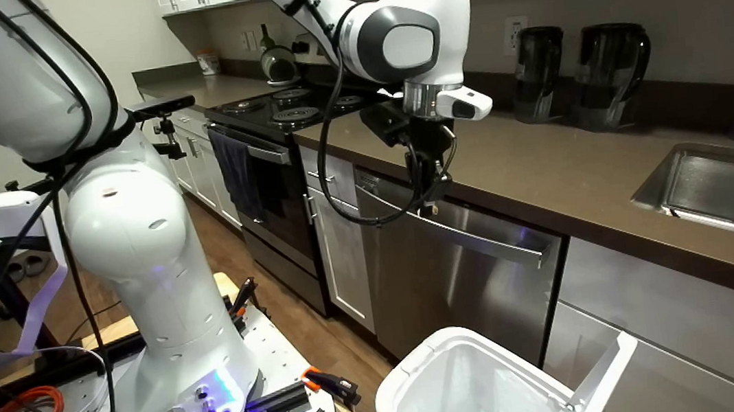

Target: Pick up the garlic from the counter and discard it in the bin

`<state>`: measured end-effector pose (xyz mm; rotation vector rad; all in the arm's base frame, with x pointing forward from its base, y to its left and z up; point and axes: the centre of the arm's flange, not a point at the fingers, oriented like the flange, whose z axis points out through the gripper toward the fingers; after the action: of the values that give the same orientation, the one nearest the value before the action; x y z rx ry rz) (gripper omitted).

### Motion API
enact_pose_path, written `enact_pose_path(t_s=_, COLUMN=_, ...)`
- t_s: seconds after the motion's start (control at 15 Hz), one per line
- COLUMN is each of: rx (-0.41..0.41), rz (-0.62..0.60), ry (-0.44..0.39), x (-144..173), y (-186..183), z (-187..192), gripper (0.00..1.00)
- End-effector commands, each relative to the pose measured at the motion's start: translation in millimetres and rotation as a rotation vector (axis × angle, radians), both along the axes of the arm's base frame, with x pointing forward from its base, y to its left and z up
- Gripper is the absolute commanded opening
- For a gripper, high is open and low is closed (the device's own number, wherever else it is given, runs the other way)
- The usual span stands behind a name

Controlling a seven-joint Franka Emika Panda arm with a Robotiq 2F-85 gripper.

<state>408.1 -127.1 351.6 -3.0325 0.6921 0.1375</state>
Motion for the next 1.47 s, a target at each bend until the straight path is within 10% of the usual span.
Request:
enact_pose_path(t_s=0.0, rx=0.011, rz=-0.074, ry=0.011, x=-13.4, y=-10.5, z=-3.8, gripper=0.08)
enact_pose_path(t_s=0.6, rx=0.042, rz=-0.185, ry=0.027, x=-39.3, y=-49.0, z=-14.5, gripper=0.08)
enact_pose_path(t_s=0.73, rx=0.046, rz=-0.198, ry=0.027, x=-40.2, y=-52.6, z=-15.6, gripper=0.45)
enact_pose_path(t_s=1.4, rx=0.018, rz=-0.114, ry=0.007, x=-1.9, y=-33.0, z=4.4, gripper=0.99)
